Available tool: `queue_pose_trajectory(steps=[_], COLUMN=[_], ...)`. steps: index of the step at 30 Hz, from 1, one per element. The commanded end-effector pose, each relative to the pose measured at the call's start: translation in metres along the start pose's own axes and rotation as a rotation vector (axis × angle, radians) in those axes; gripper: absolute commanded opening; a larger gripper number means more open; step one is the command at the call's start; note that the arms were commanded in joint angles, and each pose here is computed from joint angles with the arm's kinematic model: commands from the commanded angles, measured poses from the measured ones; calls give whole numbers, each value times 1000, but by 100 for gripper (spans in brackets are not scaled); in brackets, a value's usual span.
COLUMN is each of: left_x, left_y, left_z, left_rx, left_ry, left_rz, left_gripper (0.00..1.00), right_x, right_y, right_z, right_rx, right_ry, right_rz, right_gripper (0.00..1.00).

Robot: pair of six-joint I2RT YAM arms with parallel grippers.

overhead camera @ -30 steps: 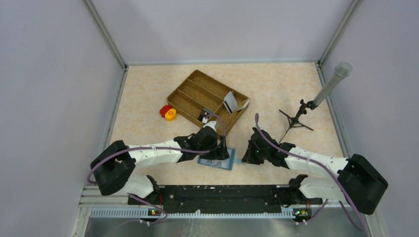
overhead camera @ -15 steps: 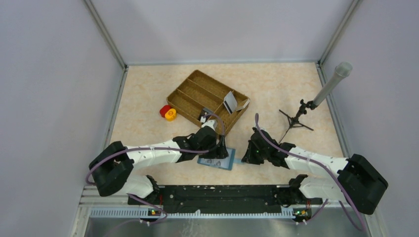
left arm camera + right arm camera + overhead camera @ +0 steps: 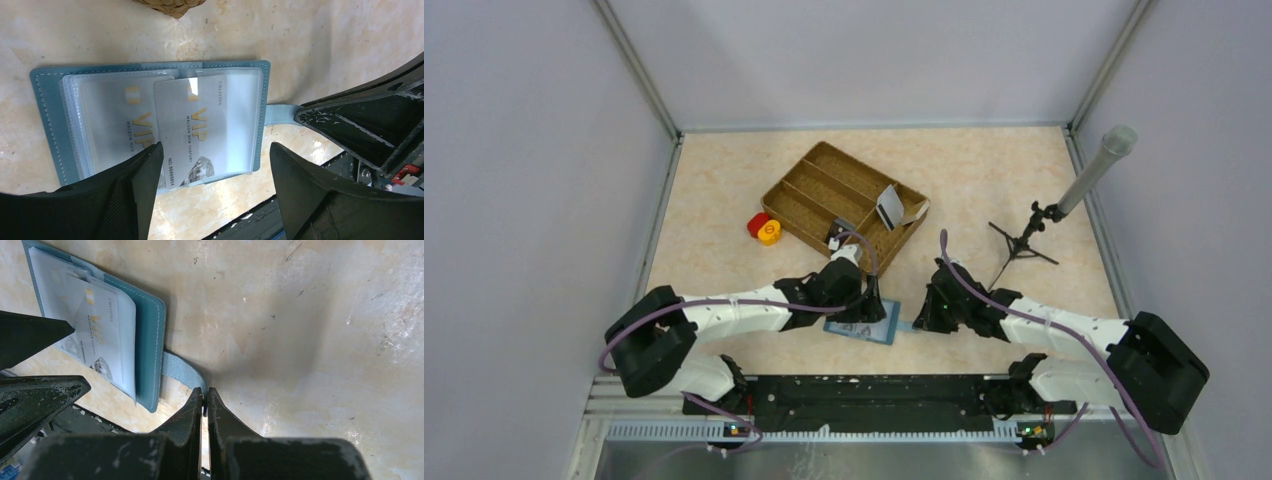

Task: Put the credit cards into the card holder
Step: Insert the credit card into the card holder.

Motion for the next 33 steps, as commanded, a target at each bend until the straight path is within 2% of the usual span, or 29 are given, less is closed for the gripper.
queue_pose_trajectory(steps=[1, 5, 24, 33], left_x=[-4, -11, -27, -33], left_y=[6, 10, 20, 2], left_z=[3, 4, 2, -16], left_rx=[-9, 7, -23, -86], left_ry=[-13, -18, -3, 92], left_rz=[61, 145, 334, 213], left_gripper=[81, 81, 81, 83], right_x=[-1, 0, 2, 7], right_y=[2, 2, 1, -7], right_z=[2, 2, 1, -2], right_rx=[-2, 1, -5, -47], right_ry=[-2, -4, -2, 10], right_rz=[-2, -4, -24, -66], right_gripper=[0, 0, 0, 0])
Point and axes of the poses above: each gripper's point midway between its finger pads, its own y axis out along the fingers, its own x axis along the line the jaws close on, z = x × y, the point moved 9 cm from there along -y, back along the fingers, and after that the axes turned 5 degrees about y, right-handed, at the moved point
